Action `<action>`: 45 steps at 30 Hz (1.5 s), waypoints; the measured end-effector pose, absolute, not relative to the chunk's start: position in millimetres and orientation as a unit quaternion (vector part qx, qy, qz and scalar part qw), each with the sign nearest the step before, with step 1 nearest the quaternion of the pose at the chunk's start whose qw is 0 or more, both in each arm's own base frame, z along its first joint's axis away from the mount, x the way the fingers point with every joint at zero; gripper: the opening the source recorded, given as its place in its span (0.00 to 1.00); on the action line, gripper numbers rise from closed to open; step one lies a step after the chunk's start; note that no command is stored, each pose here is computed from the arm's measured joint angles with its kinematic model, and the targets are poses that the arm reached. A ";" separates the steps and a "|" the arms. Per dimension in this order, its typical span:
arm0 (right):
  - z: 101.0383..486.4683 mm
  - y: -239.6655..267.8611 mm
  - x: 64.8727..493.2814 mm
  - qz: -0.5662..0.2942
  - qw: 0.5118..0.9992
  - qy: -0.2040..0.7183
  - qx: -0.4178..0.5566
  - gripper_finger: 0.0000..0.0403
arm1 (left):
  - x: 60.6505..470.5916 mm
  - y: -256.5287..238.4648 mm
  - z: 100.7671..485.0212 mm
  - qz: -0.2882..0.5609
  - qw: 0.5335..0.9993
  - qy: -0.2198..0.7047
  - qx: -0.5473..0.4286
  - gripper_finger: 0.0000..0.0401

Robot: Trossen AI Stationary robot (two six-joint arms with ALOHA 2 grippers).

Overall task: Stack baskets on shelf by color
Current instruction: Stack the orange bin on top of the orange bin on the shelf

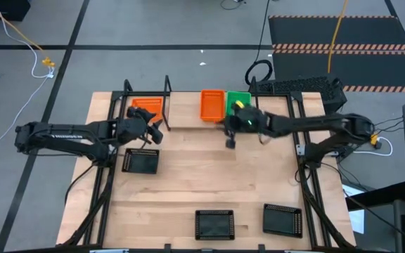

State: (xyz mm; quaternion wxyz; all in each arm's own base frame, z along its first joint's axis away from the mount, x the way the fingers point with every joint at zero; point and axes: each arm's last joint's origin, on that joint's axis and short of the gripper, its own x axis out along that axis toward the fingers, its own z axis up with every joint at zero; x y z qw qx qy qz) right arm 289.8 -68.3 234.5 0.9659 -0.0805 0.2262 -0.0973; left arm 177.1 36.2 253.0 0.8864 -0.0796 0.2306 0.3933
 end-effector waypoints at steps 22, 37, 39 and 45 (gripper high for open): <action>186.8 8.2 203.4 -0.037 0.996 0.073 -0.015 0.16 | 160.9 120.5 193.4 0.393 0.747 0.536 0.004 0.46; 184.2 11.2 202.9 -0.028 0.996 0.086 -0.020 0.16 | 164.1 142.8 163.3 0.337 0.722 0.605 0.002 0.46; 184.3 11.2 202.9 -0.028 0.996 0.086 -0.019 0.16 | 163.7 142.9 163.7 0.338 0.721 0.605 0.003 0.46; 185.1 11.2 203.1 -0.028 0.996 0.082 -0.018 0.16 | 162.4 143.9 165.3 0.357 0.708 0.609 0.022 0.46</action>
